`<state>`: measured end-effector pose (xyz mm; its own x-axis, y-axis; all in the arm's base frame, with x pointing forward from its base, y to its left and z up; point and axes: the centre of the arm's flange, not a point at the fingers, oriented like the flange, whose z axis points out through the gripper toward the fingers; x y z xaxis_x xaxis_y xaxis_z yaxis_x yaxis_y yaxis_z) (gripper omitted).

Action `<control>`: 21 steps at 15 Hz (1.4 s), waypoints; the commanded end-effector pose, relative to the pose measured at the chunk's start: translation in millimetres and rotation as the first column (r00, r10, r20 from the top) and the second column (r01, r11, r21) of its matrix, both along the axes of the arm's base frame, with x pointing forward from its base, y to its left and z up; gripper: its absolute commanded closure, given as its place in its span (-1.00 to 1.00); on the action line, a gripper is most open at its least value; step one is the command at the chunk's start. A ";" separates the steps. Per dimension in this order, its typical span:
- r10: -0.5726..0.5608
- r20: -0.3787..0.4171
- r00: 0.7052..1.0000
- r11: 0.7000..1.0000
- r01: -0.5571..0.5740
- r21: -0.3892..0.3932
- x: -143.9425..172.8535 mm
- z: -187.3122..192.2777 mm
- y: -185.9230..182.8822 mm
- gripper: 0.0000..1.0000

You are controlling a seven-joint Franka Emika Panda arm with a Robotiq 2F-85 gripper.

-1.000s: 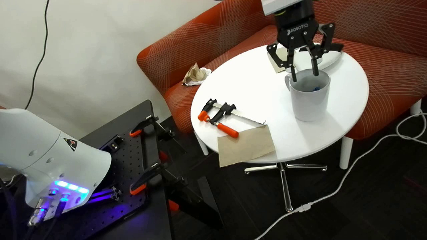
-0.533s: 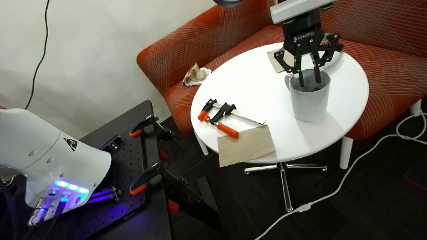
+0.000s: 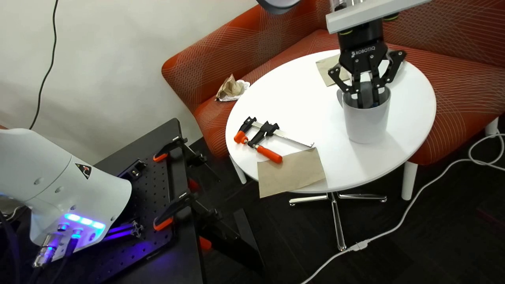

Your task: Remove the pen from the mug cup and place it on the table

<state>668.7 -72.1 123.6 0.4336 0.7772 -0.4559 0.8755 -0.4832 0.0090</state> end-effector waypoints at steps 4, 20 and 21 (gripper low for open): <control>-0.006 -0.044 0.999 1.000 0.006 0.001 14.1 -3.5 -6.8 0.47; -0.072 -0.032 0.997 0.994 0.069 -0.085 -22.0 77.5 11.0 0.93; -0.086 -0.027 0.996 0.991 0.083 -0.104 -27.8 88.5 14.3 0.93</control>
<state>670.3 -69.6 171.0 0.4592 0.7326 -0.5024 0.8501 -0.5266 0.0092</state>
